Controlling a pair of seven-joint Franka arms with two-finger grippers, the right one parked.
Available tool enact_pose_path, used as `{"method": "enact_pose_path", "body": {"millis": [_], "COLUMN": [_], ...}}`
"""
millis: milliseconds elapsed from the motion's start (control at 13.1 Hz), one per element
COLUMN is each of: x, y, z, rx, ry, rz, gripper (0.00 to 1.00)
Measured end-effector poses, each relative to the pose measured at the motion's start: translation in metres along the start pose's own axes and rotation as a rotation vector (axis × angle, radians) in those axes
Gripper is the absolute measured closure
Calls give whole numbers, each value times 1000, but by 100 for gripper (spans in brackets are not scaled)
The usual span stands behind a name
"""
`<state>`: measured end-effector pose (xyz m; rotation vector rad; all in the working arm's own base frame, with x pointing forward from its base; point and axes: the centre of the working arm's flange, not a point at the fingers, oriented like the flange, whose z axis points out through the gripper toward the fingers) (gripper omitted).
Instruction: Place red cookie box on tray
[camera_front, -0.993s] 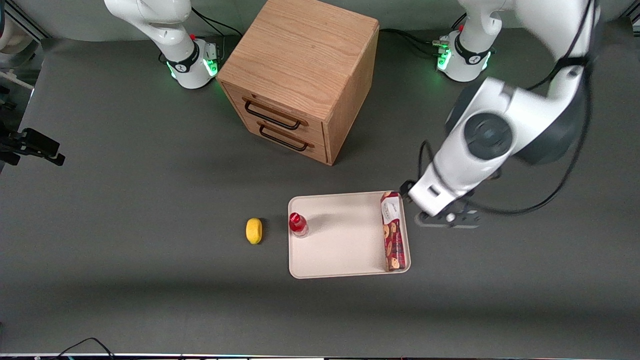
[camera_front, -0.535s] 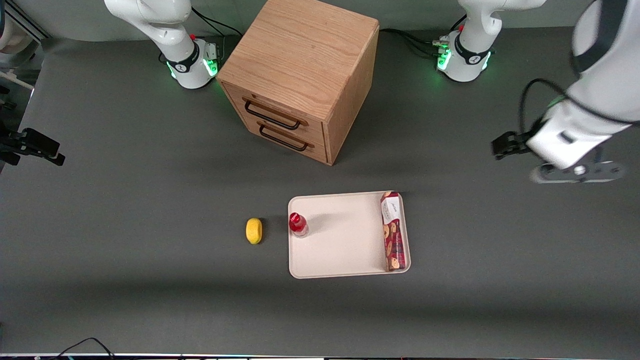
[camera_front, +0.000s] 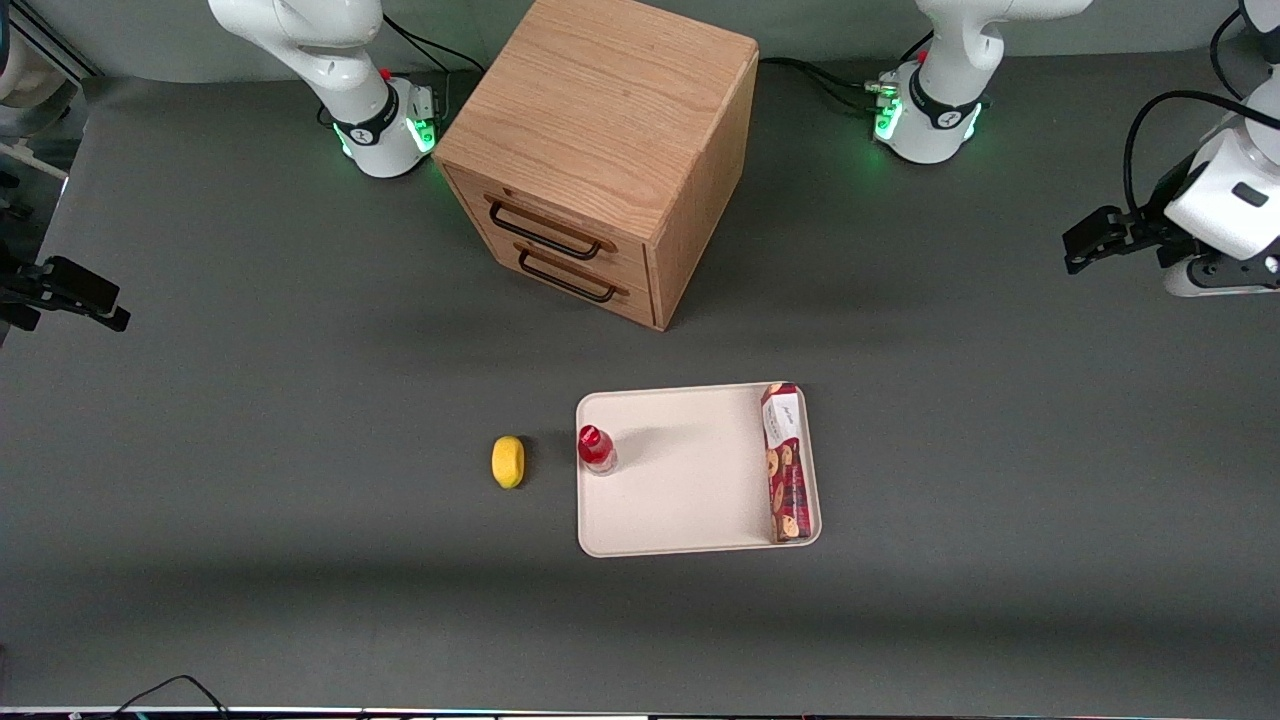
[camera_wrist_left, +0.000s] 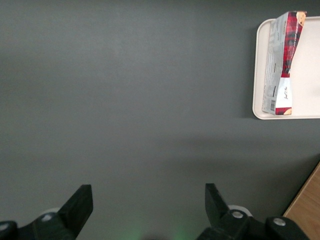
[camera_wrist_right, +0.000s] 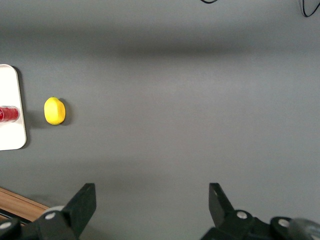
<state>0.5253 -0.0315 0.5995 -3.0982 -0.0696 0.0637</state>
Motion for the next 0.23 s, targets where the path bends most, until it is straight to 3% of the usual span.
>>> {"method": "enact_pose_path", "body": {"millis": [229], "x": [17], "y": [-9], "z": [3], "rx": [-2], "ry": [9], "rz": [-18], "gripper": [0]}}
